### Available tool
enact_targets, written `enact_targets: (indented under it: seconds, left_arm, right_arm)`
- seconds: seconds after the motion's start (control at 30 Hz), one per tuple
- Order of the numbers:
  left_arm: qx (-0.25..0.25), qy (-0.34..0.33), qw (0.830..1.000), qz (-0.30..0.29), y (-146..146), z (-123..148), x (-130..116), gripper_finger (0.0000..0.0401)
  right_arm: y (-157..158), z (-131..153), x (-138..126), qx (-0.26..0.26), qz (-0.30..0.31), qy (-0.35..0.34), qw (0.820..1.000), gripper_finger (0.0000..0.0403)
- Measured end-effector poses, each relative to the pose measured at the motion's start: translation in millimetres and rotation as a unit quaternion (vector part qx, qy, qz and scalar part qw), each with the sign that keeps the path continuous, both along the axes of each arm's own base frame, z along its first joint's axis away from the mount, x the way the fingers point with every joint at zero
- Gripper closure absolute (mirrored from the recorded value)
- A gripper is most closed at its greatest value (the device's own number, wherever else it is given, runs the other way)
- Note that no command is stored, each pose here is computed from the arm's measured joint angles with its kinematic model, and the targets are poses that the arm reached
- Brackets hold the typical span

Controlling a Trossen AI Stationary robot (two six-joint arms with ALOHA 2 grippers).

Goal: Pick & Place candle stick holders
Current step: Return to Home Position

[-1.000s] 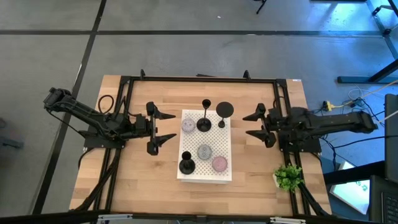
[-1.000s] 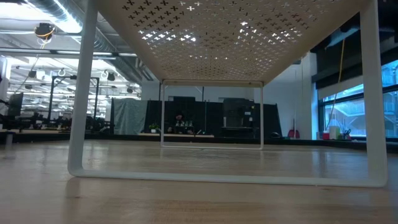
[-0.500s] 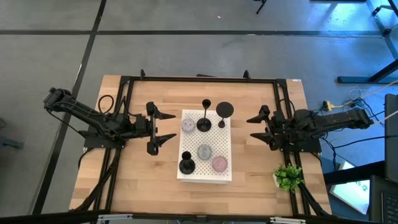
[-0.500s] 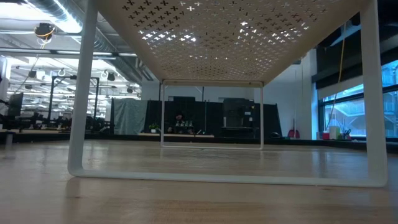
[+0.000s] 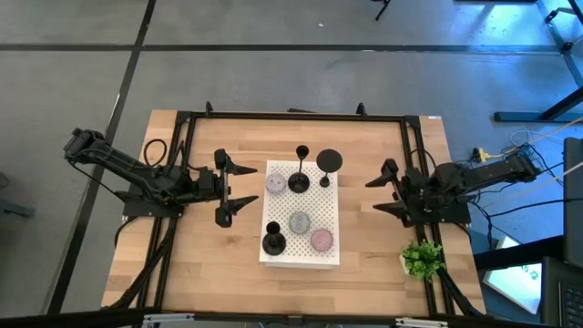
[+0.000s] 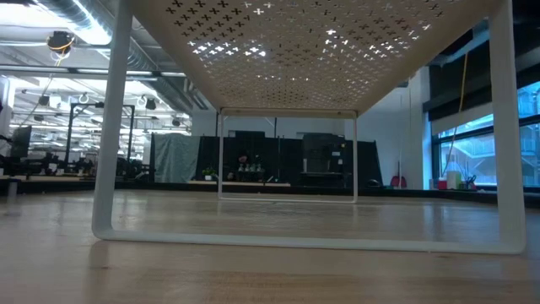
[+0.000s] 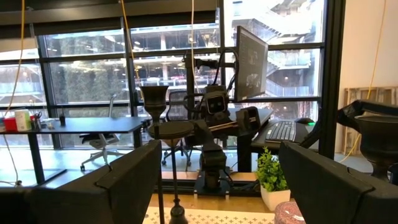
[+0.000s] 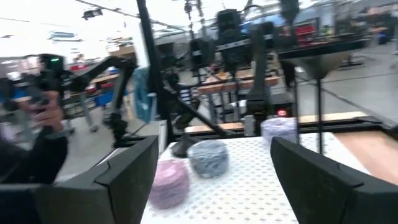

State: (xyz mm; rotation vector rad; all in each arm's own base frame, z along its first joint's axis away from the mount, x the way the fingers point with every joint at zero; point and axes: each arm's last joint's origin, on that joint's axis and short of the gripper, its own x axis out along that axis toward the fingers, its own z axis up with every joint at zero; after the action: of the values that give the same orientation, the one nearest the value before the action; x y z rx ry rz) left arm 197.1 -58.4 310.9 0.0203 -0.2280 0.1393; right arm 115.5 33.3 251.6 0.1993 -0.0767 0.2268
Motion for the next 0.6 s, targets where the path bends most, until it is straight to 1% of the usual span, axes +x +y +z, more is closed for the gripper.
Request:
enact_targets:
  seconds: [0.1,0.17,0.37,0.47,0.6]
  left_arm:
    - [0.0,0.0,1.0,0.0,0,0,0,0.0079]
    - [0.0,0.0,1.0,0.0,0,0,0,0.0079]
    - [0.0,0.0,1.0,0.0,0,0,0,0.0079]
    - [0.0,0.0,1.0,0.0,0,0,0,0.0079]
    - [0.0,0.0,1.0,0.0,0,0,0,0.0079]
  right_arm:
    - [1,-2,-4,-0.007,0.032,0.007,0.999,0.0091]
    - [1,-5,-7,-0.01,0.037,0.023,0.999,0.0091]
    - [-4,-13,-13,-0.016,-0.004,0.063,0.998,0.0091]
    - [-5,-13,-16,-0.025,-0.007,0.061,0.998,0.0091]
    - [-5,-18,-18,-0.045,0.003,0.042,0.998,0.0095]
